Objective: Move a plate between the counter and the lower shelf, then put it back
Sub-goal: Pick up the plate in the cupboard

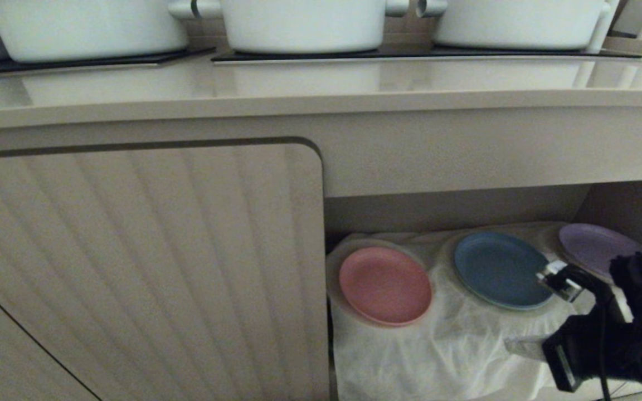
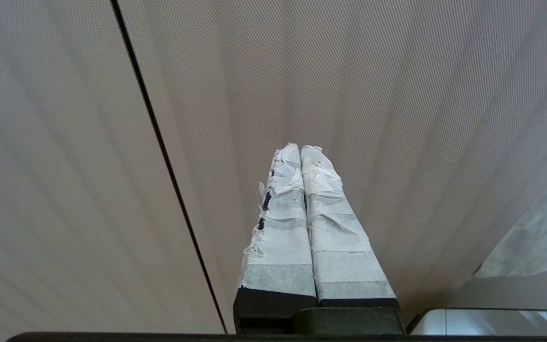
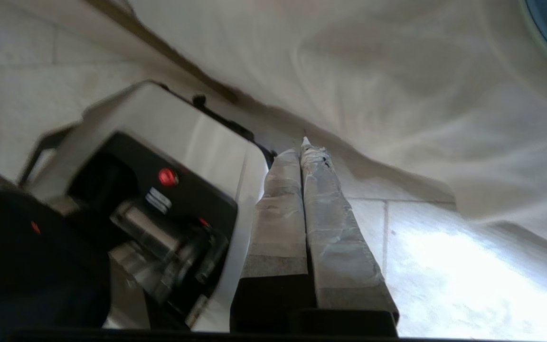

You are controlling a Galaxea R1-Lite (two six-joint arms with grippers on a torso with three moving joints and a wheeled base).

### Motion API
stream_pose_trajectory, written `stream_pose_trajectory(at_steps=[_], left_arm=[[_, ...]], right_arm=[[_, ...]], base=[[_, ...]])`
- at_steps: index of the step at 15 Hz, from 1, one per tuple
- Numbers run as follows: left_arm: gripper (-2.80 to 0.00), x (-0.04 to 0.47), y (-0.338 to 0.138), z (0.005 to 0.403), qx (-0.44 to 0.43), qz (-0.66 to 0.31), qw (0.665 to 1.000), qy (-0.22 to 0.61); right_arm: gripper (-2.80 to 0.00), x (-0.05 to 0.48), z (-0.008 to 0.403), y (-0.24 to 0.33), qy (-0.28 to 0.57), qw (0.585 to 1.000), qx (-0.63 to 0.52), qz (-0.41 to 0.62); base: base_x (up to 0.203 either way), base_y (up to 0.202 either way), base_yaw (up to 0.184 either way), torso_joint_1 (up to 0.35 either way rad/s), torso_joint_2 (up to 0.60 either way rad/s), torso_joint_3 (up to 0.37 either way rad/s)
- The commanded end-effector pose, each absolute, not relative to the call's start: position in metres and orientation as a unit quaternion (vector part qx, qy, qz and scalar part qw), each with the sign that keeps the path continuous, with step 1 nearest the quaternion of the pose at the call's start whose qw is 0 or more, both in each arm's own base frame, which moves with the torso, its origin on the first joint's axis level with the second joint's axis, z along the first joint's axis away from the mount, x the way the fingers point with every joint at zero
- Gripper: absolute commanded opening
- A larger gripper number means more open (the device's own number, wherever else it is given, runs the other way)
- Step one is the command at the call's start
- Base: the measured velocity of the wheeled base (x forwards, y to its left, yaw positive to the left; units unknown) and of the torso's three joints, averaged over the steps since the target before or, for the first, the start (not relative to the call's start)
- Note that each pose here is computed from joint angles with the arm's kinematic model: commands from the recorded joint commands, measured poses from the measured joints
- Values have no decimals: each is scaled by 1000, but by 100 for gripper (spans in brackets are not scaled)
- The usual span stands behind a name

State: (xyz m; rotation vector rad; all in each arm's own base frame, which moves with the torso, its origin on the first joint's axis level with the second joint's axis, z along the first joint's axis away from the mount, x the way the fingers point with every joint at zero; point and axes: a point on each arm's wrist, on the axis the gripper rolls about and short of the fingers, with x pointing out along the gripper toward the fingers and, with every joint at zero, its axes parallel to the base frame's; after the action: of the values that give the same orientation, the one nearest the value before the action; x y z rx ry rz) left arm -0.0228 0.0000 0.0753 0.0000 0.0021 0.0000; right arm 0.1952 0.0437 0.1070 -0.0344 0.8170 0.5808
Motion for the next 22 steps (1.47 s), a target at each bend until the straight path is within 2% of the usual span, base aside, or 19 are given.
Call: stream_pose_trajectory(at_steps=[1,15,22], left_arm=[[-280,-23,0,75,0,0,1000,1],[-280,-23,0,75,0,0,1000,1],[-280,-23,0,75,0,0,1000,1]], right_arm=[[-280,210,102,51,406,870,-6,281],[-280,288,85,89,423,858,8,292],[-280,320,78,97,416,868,-3,272]], base=[[0,0,0,0,0,0],[0,0,0,0,0,0],[0,0,0,0,0,0]])
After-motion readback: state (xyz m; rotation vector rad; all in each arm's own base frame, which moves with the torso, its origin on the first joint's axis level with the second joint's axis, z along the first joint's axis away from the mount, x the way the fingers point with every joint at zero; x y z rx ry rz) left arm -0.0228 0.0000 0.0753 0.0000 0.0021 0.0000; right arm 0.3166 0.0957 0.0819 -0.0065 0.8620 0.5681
